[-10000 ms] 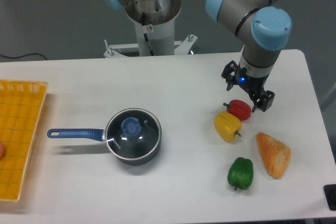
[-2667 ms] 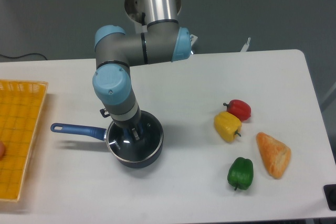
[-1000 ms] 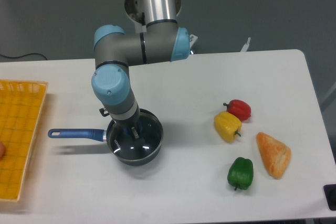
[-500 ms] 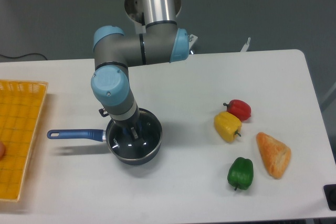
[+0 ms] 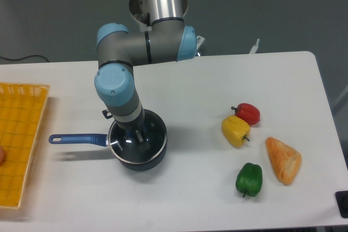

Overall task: Open the lid
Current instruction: 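Lift the glass lid up off the saucepan by its knob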

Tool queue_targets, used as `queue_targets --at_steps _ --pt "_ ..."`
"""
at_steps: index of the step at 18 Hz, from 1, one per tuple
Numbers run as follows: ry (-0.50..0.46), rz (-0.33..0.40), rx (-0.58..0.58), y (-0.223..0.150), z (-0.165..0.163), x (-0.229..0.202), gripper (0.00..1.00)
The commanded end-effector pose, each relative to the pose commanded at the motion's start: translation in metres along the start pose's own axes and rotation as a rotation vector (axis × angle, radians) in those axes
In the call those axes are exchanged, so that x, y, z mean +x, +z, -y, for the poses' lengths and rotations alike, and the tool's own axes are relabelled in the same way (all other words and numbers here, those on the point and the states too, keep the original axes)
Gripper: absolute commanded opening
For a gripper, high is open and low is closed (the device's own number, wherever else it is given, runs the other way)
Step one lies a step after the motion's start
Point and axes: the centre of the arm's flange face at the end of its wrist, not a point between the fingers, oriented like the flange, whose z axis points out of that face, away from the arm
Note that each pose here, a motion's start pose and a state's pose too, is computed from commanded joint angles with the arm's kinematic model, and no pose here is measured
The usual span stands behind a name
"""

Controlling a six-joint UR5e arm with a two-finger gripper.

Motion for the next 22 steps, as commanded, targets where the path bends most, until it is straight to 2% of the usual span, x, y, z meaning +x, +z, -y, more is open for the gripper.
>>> queue_targets --at_steps 9,19,22 --pt "-0.007 -0.012 -0.003 -0.009 -0.006 0.004 0.54" --pt "-0.067 -0.058 -0.018 -0.025 -0.046 -0.003 0.53" --pt "-0.091 -0.051 -0.014 -0.032 -0.059 -0.008 0.53"
